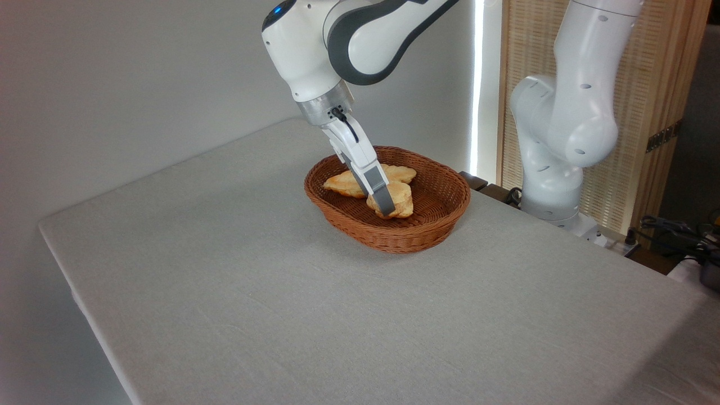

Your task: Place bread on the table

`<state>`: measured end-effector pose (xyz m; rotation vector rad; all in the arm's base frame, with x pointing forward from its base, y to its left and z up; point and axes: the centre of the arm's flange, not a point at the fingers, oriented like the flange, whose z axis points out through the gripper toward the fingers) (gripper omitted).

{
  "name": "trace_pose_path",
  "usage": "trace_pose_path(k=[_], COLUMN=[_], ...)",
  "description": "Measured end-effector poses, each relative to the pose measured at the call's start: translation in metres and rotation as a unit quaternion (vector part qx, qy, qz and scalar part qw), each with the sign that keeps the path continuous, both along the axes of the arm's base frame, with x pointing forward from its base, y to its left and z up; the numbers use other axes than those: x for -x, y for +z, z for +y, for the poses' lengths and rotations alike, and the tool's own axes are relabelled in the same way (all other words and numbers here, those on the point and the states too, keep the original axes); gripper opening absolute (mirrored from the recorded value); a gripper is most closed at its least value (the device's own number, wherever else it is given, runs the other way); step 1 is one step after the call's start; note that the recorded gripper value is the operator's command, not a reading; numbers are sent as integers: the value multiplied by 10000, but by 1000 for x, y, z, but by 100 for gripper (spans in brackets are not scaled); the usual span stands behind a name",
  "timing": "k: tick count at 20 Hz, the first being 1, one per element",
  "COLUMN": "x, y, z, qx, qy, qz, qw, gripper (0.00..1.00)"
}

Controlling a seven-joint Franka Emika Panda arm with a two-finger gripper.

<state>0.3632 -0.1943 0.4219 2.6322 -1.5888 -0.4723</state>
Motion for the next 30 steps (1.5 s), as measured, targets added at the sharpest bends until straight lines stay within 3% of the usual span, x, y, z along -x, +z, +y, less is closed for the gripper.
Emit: trace_pose_path(k=[16, 23, 30], x=[-4, -29, -69], y=[8, 64, 109], z=[1, 10, 35], qx=[51, 371, 824], qy=[27, 232, 674], qz=[-79, -566, -1160], qw=[10000, 9974, 9875], gripper=[45, 45, 45])
